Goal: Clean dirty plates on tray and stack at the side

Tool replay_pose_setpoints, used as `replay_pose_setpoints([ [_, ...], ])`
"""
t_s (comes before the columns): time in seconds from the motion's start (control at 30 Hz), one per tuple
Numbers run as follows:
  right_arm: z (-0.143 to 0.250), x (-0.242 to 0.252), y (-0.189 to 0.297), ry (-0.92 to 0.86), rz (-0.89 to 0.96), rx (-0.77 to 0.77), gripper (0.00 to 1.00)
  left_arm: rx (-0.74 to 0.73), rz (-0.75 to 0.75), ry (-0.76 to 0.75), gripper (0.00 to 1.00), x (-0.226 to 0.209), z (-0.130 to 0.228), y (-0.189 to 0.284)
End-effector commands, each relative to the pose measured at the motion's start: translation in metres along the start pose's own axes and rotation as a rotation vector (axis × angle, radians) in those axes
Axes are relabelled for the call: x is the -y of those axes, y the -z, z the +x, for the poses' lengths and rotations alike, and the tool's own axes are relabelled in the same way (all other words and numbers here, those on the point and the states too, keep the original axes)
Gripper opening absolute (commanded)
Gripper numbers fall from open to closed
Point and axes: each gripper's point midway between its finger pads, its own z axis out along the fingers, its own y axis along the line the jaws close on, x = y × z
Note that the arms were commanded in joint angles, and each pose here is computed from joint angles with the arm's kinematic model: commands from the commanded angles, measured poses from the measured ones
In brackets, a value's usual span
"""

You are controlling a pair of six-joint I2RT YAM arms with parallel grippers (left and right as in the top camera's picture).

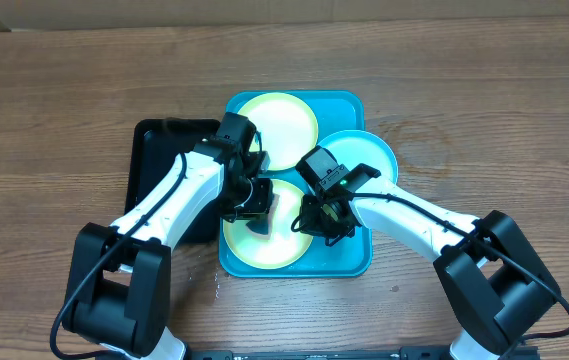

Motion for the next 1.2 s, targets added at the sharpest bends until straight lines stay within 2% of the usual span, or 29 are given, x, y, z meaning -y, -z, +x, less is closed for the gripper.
replay_pose_setpoints([
  [0.0, 0.000, -0.001, -0.001, 0.003, 0.001, 0.000, 0.04, 0.060, -0.185, 0.053, 0.04, -0.030, -0.005, 0.006],
  [0.17, 0.000, -0.001, -0.001, 0.003, 0.001, 0.001, 0.04, 0.049, -0.177, 0.044, 0.04, -0.033, 0.005, -0.014],
  [0.43, 0.000, -0.001, -0.001, 0.003, 0.001, 0.001, 0.04, 0.027, -0.021, 0.007, 0.04, -0.005, 0.023, -0.047],
  [0.63, 0.000, -0.001, -0.001, 0.003, 0.001, 0.001, 0.04, 0.002, 0.111, -0.030, 0.04, 0.021, 0.028, -0.047],
  [0.7, 0.000, -0.001, -0.001, 0.003, 0.001, 0.001, 0.04, 0.004, 0.191, -0.073, 0.04, 0.038, 0.023, -0.037],
  [0.9, 0.001, -0.001, -0.001, 0.003, 0.002, 0.000, 0.04, 0.091, 0.202, -0.093, 0.04, 0.049, -0.001, 0.006],
  [1.07, 0.000, -0.001, -0.001, 0.003, 0.001, 0.000, 0.04, 0.206, 0.129, -0.077, 0.04, 0.036, -0.023, 0.052],
  [1.17, 0.000, -0.001, -0.001, 0.003, 0.001, 0.001, 0.04, 0.274, 0.039, -0.021, 0.04, 0.010, -0.036, 0.079],
])
